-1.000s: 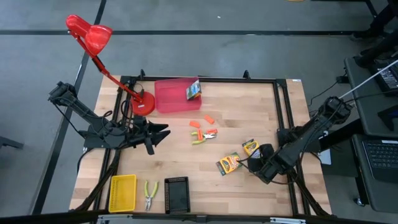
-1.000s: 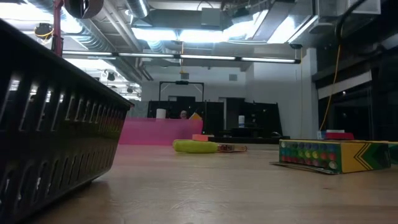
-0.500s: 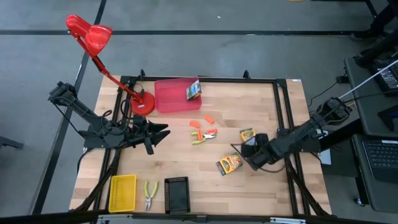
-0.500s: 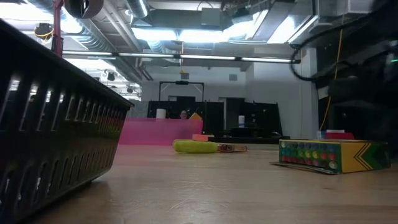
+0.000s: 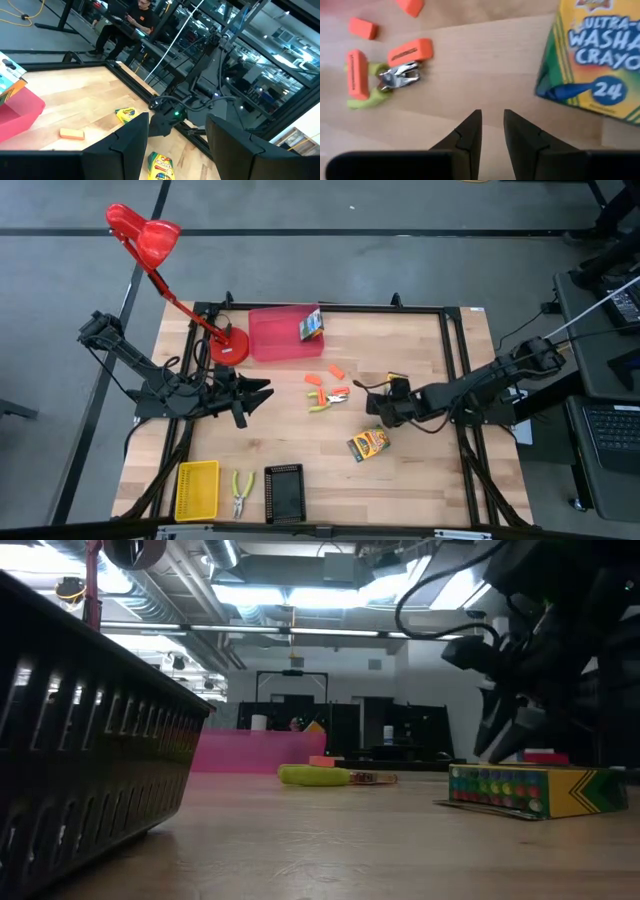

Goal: Pick & Place School Supplies
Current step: Put the crayon box into the red bin

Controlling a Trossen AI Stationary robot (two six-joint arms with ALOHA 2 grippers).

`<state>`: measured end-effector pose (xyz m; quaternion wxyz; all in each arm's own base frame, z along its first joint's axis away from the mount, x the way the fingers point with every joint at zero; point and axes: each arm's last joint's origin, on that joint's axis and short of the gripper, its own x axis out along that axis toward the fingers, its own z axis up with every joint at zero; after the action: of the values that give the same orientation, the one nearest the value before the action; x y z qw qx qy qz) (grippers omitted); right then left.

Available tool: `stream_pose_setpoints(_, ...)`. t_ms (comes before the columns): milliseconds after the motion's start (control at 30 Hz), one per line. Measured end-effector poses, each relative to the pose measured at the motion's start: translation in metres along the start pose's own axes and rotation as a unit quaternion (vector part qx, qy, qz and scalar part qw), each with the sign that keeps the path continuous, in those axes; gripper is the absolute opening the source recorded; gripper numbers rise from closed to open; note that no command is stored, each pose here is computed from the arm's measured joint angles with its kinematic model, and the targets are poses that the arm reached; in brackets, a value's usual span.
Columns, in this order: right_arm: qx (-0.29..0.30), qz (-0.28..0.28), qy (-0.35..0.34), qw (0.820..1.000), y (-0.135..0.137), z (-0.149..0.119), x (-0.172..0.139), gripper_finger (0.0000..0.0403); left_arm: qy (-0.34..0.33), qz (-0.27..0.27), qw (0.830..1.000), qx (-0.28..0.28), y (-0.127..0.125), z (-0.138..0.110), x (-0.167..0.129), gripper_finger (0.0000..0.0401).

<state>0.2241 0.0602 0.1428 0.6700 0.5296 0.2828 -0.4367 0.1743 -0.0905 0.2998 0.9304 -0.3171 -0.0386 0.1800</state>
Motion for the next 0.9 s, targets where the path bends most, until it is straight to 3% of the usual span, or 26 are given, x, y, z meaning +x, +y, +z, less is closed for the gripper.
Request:
stream_pose_setpoints(300,-0.056,-0.004,0.054,0.997,0.012,-0.018,-0.021,0.0084,0.0,0.001,1.0,0.0,0.0,0.0,0.0,0.0194)
stream_pose_setpoints(400,-0.066,-0.048,0.034,0.996,0.01,-0.024,-0.037,0.0084,-0.003,0.004,1.0,0.0,0.0,0.0,0.0,0.0194)
stream_pose_setpoints(600,-0.023,-0.185,-0.047,0.981,-0.023,-0.021,-0.056,0.0084,-0.009,0.01,1.0,0.012,0.001,0.0,0.0,0.0194)
stream_pose_setpoints(900,0.017,-0.209,-0.071,0.975,-0.033,0.001,-0.03,0.0084,-0.009,0.011,1.0,0.017,0.001,0.001,0.0,0.0194)
